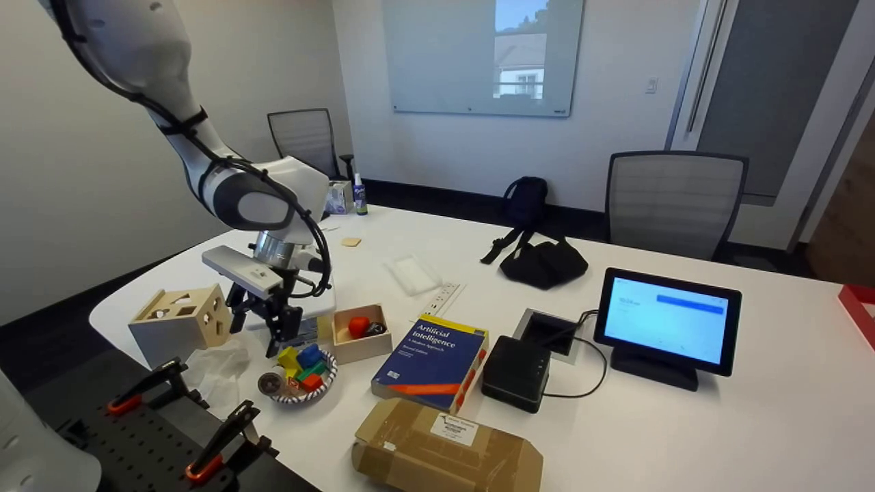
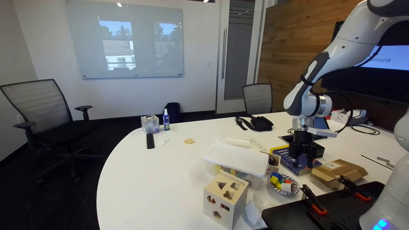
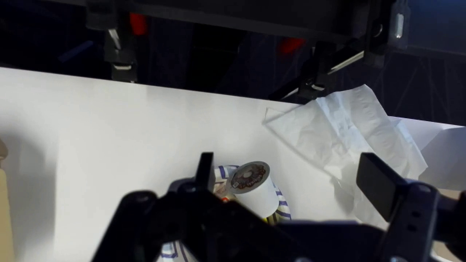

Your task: Remove the white container from the white plate and put it in the wooden box

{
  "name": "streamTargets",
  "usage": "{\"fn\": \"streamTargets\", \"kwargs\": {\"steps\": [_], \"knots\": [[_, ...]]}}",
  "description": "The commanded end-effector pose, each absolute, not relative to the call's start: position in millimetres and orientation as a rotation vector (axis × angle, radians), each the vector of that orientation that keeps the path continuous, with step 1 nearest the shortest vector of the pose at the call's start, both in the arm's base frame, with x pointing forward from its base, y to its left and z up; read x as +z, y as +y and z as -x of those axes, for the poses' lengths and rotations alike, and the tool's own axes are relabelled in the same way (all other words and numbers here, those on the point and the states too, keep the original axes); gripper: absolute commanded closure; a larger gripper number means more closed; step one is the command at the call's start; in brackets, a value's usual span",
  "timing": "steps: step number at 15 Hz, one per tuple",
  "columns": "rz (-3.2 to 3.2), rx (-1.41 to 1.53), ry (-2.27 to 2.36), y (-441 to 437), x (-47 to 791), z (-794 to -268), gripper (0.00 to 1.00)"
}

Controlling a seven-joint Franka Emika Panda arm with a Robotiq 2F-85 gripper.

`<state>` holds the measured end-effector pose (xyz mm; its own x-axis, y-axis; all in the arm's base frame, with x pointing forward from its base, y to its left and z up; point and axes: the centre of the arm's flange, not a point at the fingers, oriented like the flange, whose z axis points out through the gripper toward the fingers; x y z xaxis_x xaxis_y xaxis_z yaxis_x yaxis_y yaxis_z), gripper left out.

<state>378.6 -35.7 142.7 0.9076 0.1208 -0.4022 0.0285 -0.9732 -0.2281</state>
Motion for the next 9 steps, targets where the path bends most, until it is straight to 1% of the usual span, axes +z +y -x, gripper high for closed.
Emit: {"fn": "streamTargets", "kwargs": {"steps": [1, 4, 9], "knots": [[2.828, 0.642, -0.155, -35.1, 110.3, -402.6, 0.0], [2.811, 0.671, -0.183, -33.4, 85.3, -416.9, 0.0], [2.765, 0.737, -0.208, -28.7, 48.1, -423.2, 0.0]]}}
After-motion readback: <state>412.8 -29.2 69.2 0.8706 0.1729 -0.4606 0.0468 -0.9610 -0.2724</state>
